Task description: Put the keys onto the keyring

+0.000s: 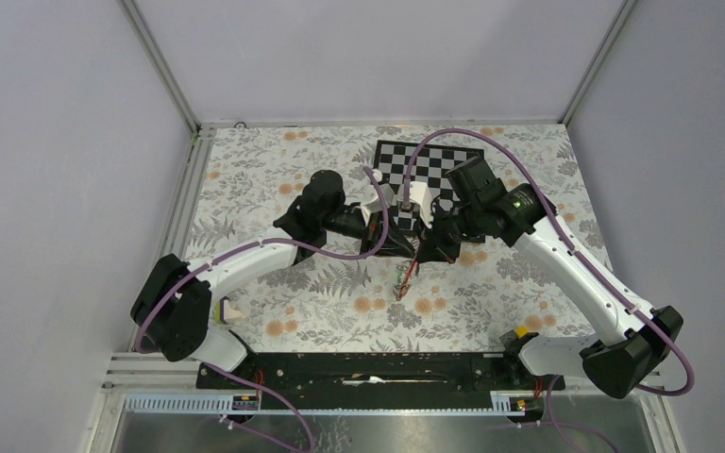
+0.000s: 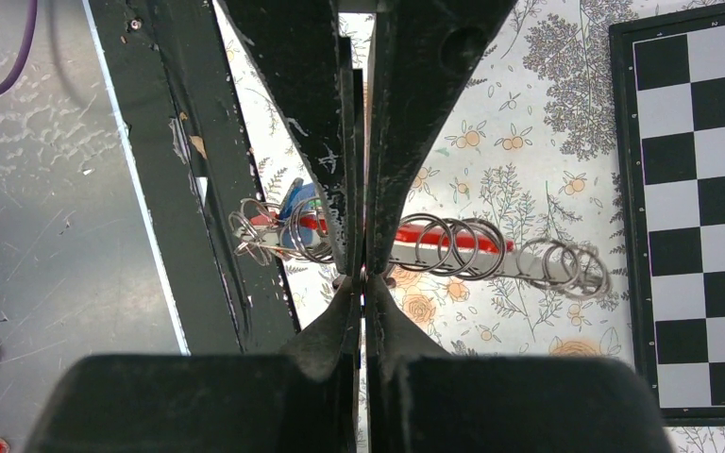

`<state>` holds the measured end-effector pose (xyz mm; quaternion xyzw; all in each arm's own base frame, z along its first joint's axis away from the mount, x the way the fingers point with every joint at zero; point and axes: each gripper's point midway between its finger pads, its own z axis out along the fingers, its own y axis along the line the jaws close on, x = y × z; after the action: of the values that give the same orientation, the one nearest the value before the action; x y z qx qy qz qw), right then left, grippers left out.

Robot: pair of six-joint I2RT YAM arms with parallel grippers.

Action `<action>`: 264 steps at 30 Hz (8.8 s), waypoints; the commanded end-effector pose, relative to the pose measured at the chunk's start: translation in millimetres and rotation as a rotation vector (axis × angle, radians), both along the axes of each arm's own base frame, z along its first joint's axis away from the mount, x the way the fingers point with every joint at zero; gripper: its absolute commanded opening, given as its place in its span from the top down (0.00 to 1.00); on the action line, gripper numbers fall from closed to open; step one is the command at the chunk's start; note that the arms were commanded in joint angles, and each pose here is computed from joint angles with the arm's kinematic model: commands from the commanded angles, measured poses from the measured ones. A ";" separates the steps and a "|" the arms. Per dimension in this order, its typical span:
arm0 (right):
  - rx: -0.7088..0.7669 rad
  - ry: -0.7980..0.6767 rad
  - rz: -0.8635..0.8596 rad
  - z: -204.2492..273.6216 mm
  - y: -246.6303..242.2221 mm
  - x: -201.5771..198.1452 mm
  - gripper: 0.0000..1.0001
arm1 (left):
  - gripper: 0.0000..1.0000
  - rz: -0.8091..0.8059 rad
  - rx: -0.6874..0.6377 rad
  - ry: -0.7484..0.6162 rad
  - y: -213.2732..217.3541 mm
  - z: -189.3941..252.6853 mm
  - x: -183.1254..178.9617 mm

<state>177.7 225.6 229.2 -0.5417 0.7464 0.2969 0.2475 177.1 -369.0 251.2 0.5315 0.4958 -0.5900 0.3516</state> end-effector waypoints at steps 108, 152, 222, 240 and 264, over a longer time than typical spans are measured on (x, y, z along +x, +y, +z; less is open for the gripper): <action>0.361 -0.045 0.136 22.8 15.0 -27.4 0.66 | 1.00 -0.131 -0.153 -0.021 10.5 29.4 -29.9; 0.010 -0.018 0.016 11.1 -4.3 -7.9 1.00 | 0.70 0.019 -0.051 -0.035 -7.2 12.7 1.4; 0.039 -0.040 0.008 10.1 -2.2 -6.9 1.00 | 0.80 -0.033 -0.031 -0.013 -7.1 -5.1 -9.8; 0.034 -0.031 0.009 3.7 -2.5 -7.9 1.00 | 0.74 -0.033 -0.042 -0.020 -7.5 0.7 -9.5; 0.089 -0.104 0.025 11.7 -1.7 -7.6 0.58 | 1.00 -0.155 -0.081 -0.040 2.6 17.5 -31.1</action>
<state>171.6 219.9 225.9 -0.5428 0.7402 0.2978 0.2622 164.4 -374.3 242.9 0.5329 0.4852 -0.6092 0.3309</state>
